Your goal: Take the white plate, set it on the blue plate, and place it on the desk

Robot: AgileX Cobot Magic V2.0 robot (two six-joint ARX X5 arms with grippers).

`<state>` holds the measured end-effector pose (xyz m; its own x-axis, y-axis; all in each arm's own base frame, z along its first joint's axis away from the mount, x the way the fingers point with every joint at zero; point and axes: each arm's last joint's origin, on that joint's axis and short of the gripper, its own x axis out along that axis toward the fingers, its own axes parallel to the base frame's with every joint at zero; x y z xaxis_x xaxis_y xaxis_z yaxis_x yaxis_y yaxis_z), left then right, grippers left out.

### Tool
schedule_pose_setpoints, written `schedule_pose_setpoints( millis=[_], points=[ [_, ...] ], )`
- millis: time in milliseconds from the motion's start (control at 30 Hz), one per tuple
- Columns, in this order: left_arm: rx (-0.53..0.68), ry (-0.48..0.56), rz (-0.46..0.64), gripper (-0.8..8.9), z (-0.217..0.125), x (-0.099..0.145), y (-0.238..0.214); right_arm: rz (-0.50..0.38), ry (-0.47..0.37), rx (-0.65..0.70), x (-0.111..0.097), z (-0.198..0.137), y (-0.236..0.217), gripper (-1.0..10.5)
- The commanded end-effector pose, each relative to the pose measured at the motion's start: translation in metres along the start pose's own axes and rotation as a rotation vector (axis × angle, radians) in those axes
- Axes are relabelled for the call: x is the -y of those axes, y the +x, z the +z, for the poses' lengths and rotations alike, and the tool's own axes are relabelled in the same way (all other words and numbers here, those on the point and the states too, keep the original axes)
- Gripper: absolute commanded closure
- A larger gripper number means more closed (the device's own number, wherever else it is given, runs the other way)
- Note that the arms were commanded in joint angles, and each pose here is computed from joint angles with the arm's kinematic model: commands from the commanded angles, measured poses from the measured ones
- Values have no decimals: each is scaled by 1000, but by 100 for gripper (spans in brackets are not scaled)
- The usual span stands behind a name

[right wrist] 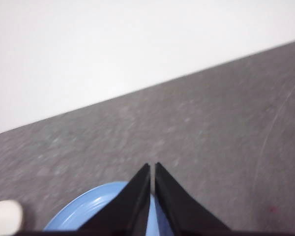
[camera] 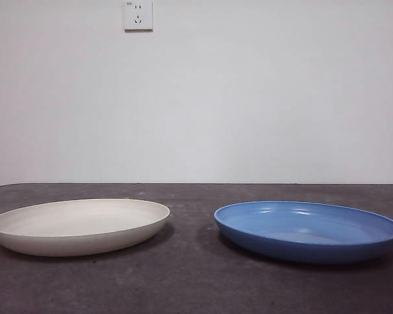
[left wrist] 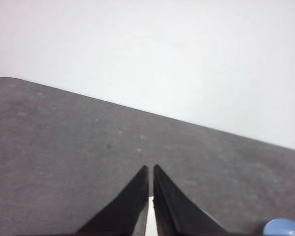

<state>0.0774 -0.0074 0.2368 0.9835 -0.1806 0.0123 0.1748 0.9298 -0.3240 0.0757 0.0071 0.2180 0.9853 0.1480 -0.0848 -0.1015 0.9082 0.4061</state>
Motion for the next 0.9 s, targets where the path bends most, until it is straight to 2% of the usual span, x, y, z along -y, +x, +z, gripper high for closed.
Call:
schedule_pose_setpoints(
  millis=[33,300,600,733,900],
  points=[
    [0,-16,-15,797,26,11,-7,36,36,-35,-9,15,-8,935],
    [-156,-20,-128,797,81,36,-12,177,60,-246,-32,50,-19,935],
    [-349,-49,-281,797,91,50,-5,406,100,-455,-52,77,-9,935],
    [-418,-46,-344,797,86,54,-2,487,66,-507,-61,84,-5,935],
    [-462,-31,-416,797,83,59,1,554,-31,-551,-68,91,-2,935]
  ],
)
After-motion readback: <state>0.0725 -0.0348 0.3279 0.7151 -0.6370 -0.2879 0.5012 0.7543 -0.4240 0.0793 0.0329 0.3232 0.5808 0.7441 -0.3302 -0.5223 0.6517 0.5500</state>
